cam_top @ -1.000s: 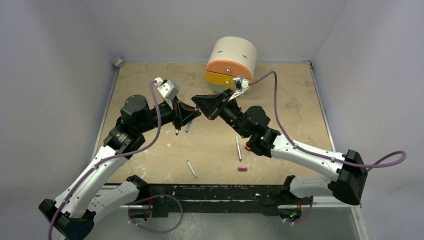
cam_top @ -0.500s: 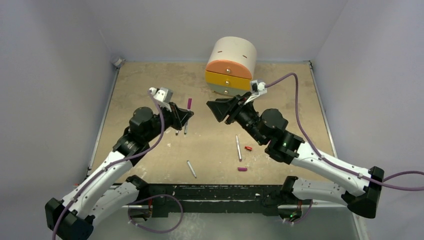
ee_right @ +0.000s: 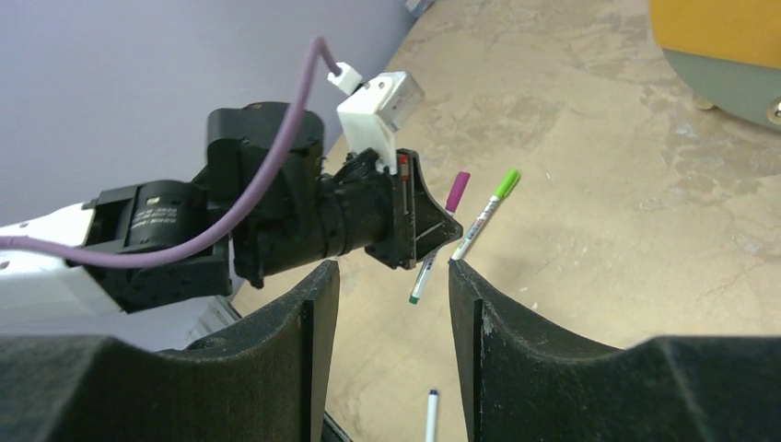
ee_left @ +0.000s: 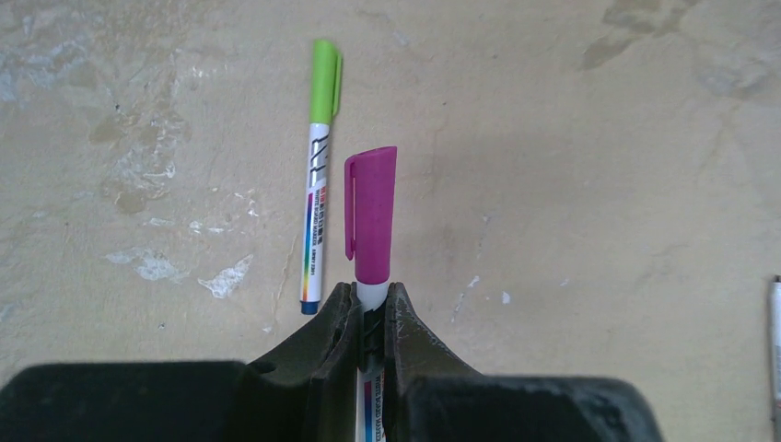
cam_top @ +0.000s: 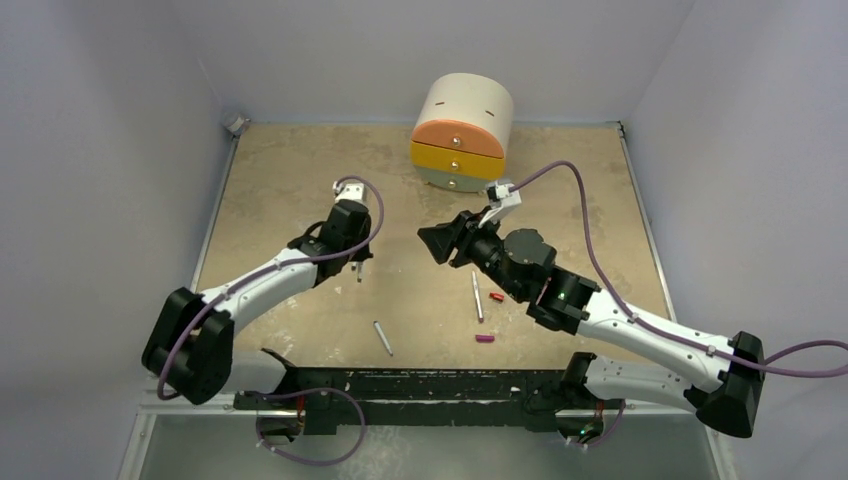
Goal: Insert the pens into the pen caps
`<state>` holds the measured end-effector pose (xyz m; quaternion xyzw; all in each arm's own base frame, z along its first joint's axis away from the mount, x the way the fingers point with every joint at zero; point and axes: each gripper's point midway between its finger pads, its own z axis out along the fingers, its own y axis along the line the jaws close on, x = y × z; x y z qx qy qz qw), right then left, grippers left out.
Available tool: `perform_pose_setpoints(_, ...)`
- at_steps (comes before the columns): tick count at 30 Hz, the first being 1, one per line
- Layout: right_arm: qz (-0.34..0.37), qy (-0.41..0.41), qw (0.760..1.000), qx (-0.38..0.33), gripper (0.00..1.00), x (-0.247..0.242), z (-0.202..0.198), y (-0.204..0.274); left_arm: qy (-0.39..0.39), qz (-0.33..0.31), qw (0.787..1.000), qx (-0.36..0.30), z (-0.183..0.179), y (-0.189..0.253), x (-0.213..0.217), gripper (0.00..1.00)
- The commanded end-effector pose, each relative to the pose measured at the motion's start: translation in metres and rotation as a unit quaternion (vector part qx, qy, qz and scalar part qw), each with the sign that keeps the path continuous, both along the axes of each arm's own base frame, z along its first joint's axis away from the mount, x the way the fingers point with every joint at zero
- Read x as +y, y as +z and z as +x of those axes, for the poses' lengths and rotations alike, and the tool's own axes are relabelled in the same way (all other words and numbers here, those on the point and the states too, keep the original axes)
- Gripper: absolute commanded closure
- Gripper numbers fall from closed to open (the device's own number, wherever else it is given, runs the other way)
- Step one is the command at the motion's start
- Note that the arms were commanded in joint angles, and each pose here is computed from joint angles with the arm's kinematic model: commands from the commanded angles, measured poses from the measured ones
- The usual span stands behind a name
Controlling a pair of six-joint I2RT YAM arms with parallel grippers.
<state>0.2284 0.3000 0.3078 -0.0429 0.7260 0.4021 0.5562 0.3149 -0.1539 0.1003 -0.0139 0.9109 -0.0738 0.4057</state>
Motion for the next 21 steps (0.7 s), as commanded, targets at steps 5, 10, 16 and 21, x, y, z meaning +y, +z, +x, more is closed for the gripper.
perform_pose_setpoints(5,-0.012,0.013,1.0,-0.003,0.52,0.0,0.0,-0.011,0.027,0.024,0.999,-0.009,0.028,-0.007,-0.001,1.0)
perform_pose_setpoints(10,-0.013,0.019,1.0,0.002,0.52,0.0,0.001,-0.018,0.014,0.032,0.999,0.005,0.037,-0.019,-0.009,1.0)
perform_pose_setpoints(16,-0.027,0.02,0.999,0.002,0.52,-0.002,0.005,-0.03,0.005,0.042,0.999,0.023,0.043,-0.035,-0.015,1.0)
perform_pose_setpoints(21,-0.03,0.029,0.999,0.008,0.52,-0.002,0.003,-0.04,0.005,0.062,0.997,0.035,0.046,-0.046,-0.013,1.0)
